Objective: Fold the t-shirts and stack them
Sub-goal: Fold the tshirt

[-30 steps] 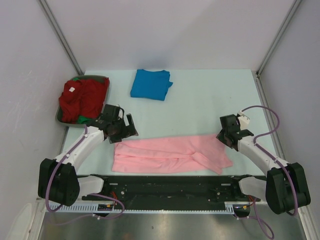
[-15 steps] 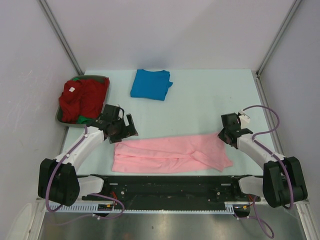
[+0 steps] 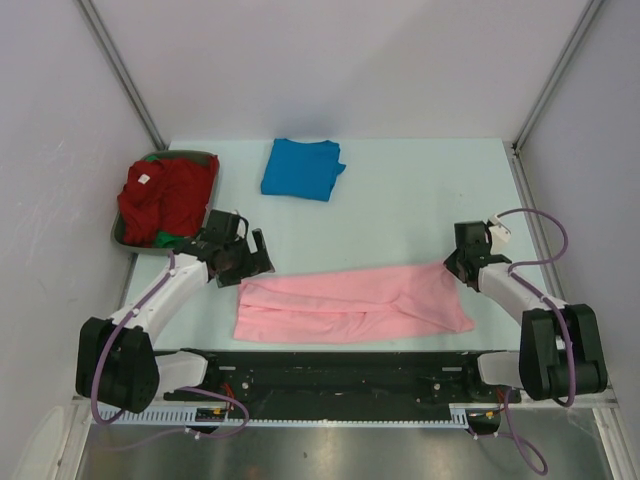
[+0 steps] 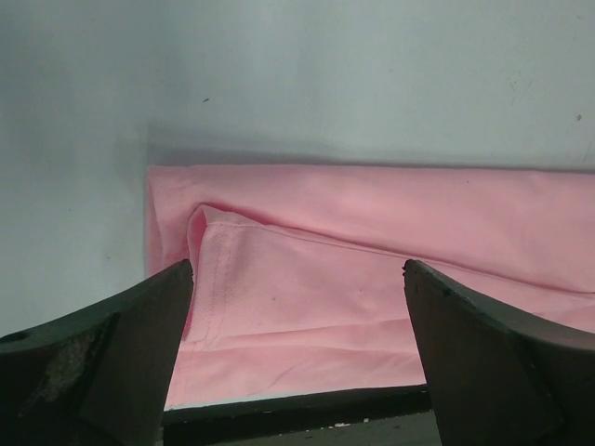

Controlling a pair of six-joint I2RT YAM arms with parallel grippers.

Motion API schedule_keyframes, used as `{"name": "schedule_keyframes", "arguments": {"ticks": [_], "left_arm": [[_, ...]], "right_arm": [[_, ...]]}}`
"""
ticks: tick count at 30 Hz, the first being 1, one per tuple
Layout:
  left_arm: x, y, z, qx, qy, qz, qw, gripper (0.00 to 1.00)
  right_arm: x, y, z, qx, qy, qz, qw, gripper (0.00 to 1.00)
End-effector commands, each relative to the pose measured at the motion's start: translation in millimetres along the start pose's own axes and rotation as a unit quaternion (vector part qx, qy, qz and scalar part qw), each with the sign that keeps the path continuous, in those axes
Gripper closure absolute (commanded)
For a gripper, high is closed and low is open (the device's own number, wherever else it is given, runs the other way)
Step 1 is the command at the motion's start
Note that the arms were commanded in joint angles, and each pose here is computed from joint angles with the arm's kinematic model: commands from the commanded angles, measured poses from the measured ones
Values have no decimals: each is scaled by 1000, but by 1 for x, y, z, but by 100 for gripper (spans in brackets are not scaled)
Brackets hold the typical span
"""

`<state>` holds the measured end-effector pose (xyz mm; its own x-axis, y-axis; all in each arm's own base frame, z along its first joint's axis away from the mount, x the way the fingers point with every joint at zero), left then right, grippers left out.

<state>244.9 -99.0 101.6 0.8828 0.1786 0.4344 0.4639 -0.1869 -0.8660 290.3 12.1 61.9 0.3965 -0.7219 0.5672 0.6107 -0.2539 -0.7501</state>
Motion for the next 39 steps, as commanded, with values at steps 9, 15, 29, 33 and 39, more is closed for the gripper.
{"name": "schedule_keyframes", "arguments": {"ticks": [9,15,29,33,39], "left_arm": [[10,-32,-1,-11,10,-65,998,0],[-5,-41,-2,-32,17,-58,998,0],[-22,-8,-30,-84,0,-20,996,0],[-15,2,-36,-84,-4,-18,996,0],[-8,15,-41,-80,-6,-17,997,0]], "right_arm": [[67,-36,49,92,25,-110,989,2],[68,-91,51,135,9,-98,986,0],[-53,-112,-2,103,54,127,985,1],[-67,-115,-15,84,67,141,984,0],[-75,-124,-32,62,65,147,985,0]]}}
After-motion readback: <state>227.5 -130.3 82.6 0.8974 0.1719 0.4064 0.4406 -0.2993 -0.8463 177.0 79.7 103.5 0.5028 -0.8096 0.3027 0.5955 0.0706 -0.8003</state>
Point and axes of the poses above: each gripper's point midway between its finger pads, its own y axis out along the fingers, its own z axis along the line the jaws close on, x = y × z, the point moved 2 cm from there along -y, back along the fingers, and after that the axes turned 8 degrees about y, right-handed, at the moved point
